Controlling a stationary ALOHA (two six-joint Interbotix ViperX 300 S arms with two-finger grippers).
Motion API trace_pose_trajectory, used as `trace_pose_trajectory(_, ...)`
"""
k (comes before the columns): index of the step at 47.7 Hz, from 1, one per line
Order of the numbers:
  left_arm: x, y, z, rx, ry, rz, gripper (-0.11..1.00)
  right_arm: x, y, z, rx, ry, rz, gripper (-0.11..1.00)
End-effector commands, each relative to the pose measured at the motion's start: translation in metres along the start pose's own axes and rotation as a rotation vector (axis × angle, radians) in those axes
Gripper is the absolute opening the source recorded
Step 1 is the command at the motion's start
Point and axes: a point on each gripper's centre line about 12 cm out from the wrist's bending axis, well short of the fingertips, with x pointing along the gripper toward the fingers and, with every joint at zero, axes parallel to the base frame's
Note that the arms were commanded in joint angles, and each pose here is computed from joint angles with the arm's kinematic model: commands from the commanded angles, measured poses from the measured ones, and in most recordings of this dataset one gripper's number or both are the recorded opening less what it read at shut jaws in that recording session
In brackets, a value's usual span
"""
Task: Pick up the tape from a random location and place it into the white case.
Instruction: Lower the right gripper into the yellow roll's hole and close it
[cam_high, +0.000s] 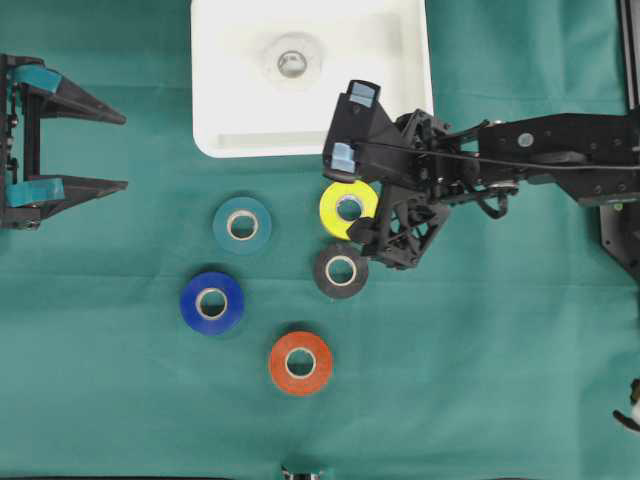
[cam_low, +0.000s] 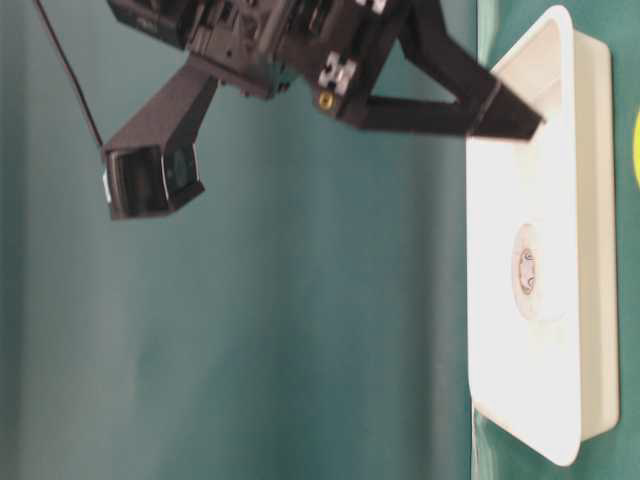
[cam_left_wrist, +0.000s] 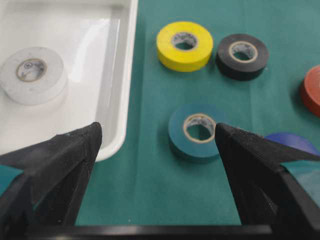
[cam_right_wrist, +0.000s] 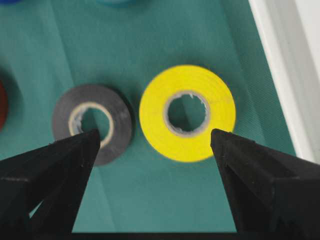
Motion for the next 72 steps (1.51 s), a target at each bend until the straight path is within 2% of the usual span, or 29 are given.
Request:
trace_pose_trajectory(1, 0.001, 0.000, 0.005, -0.002, -0.009, -0.002, 0.96, -0.007, 0.008, 0.012, 0.028, -0.035, 0.022, 0.91)
trace_pose_trajectory(16, 0.001, 0.000, 0.003, -0.002, 0.012, -0.001, 0.96, -0.006, 0.010, 0.016, 0.114, -0.022, 0.016, 0.91)
trace_pose_trajectory(23, 0.001, 0.000, 0.003, -0.002, 0.012, -0.001, 0.96, -0.006, 0.010, 0.015, 0.134, -0.010, 0.008, 0.91)
trace_pose_trajectory(57, 0.001, 0.000, 0.003, -0.004, 0.012, -0.001, 0.96, -0.006, 0.010, 0.015, 0.145, -0.008, 0.007, 0.91)
trace_pose_trajectory(72, 0.001, 0.000, 0.002, -0.002, 0.015, -0.001, 0.96, 0.013, 0.011, 0.015, 0.159, 0.021, -0.013, 0.91)
